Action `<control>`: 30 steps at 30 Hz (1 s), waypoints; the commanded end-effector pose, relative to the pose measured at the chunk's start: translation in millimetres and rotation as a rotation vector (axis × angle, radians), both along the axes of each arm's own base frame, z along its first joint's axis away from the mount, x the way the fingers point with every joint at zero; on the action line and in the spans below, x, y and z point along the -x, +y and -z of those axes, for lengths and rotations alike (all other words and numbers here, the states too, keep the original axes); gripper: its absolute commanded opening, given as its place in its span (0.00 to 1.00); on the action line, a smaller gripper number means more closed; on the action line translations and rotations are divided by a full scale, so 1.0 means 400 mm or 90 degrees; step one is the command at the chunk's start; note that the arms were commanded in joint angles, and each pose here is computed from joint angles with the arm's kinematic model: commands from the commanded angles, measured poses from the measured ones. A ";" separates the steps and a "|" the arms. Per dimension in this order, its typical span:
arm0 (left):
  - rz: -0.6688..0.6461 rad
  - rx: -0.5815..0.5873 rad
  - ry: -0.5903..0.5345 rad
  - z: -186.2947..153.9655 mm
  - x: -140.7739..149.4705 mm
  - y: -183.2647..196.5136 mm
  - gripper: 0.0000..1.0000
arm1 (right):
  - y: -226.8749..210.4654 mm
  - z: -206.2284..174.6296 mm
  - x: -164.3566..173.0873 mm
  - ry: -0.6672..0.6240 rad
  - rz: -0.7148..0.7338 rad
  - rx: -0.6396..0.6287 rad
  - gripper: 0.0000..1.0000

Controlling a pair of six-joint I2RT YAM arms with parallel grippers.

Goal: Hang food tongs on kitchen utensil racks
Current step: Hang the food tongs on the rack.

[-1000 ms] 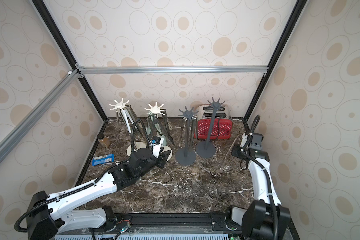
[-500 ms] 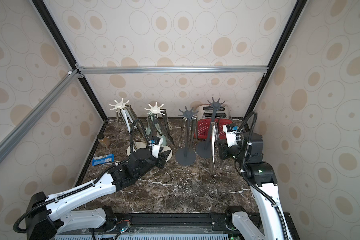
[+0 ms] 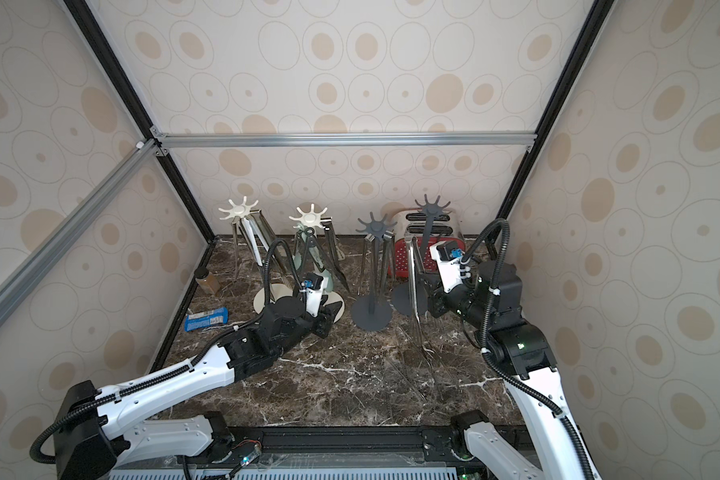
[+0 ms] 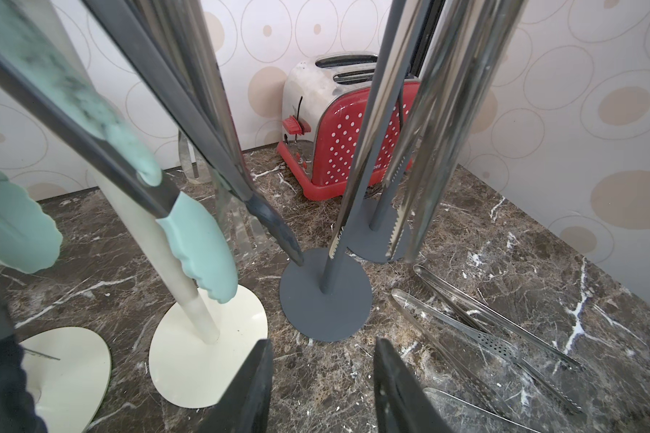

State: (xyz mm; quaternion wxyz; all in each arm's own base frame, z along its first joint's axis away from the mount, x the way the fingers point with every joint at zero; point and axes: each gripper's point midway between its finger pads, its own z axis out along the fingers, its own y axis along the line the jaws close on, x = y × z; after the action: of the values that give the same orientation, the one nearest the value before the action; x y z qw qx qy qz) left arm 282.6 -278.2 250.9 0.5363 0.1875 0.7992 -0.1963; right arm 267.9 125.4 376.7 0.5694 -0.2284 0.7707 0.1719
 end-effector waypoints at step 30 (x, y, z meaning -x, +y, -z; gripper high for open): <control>-0.017 0.017 -0.010 -0.032 -0.007 0.017 0.44 | 0.127 -0.023 -0.091 -0.062 0.048 -0.003 0.00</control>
State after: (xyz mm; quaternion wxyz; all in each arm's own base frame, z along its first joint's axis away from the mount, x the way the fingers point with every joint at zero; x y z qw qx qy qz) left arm 281.7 -276.7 252.5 0.5370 0.1869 0.7989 -0.1963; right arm 302.7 171.3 377.7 0.5989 -0.2124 0.7609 0.1312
